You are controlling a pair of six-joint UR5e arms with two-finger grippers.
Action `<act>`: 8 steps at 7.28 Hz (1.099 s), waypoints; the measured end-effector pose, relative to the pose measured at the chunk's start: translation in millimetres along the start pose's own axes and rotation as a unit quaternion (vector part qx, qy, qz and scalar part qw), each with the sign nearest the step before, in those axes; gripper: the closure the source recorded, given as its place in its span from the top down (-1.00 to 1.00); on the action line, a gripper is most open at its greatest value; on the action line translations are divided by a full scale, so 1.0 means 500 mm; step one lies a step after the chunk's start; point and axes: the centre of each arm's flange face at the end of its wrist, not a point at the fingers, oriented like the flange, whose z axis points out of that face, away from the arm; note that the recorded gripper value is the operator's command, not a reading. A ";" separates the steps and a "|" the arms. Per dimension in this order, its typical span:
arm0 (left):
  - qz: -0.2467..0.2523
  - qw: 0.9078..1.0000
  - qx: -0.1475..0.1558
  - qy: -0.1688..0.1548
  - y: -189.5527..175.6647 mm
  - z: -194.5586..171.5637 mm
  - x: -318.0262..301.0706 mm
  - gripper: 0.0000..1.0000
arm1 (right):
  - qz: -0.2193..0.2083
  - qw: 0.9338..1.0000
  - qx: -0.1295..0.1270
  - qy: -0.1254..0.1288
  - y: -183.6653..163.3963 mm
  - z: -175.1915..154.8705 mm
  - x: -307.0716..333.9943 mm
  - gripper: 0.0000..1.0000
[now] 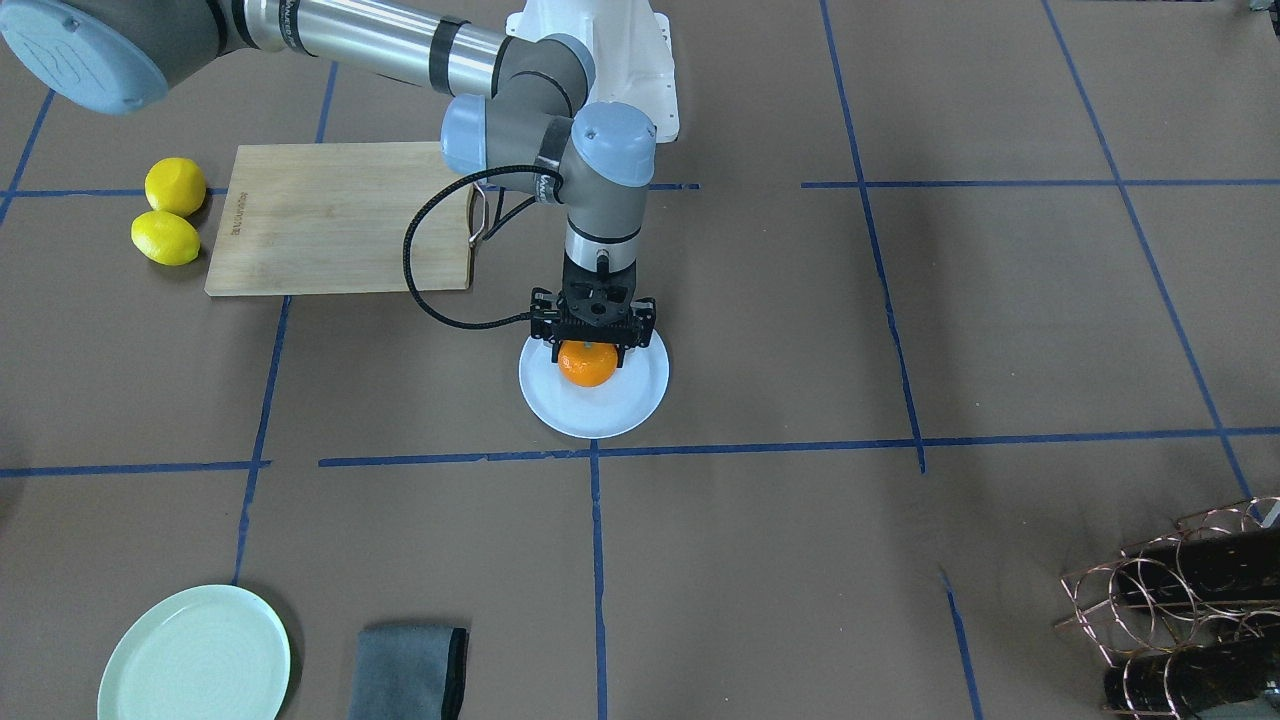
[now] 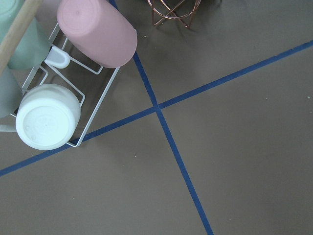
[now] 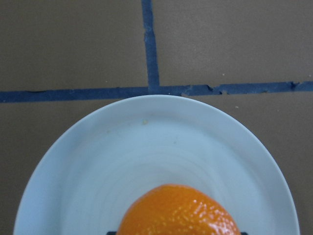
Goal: Pick orange to plate
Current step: 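Lower the orange onto the plate and open the right gripper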
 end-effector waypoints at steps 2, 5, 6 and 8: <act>0.000 1.000 0.000 0.000 0.000 0.000 0.000 1.00 | 0.011 1.000 0.008 -0.015 -0.001 -0.019 -0.016 1.00; 0.000 1.000 0.000 -0.001 0.000 0.000 0.000 1.00 | -0.013 0.999 -0.003 -0.032 -0.115 -0.094 0.066 1.00; -0.002 1.000 -0.002 -0.001 0.002 0.002 -0.002 1.00 | -0.042 0.998 -0.017 -0.038 -0.183 -0.127 0.169 1.00; -0.016 1.000 -0.014 0.002 0.031 0.023 -0.016 1.00 | -0.118 0.991 -0.048 -0.046 -0.323 -0.201 0.464 1.00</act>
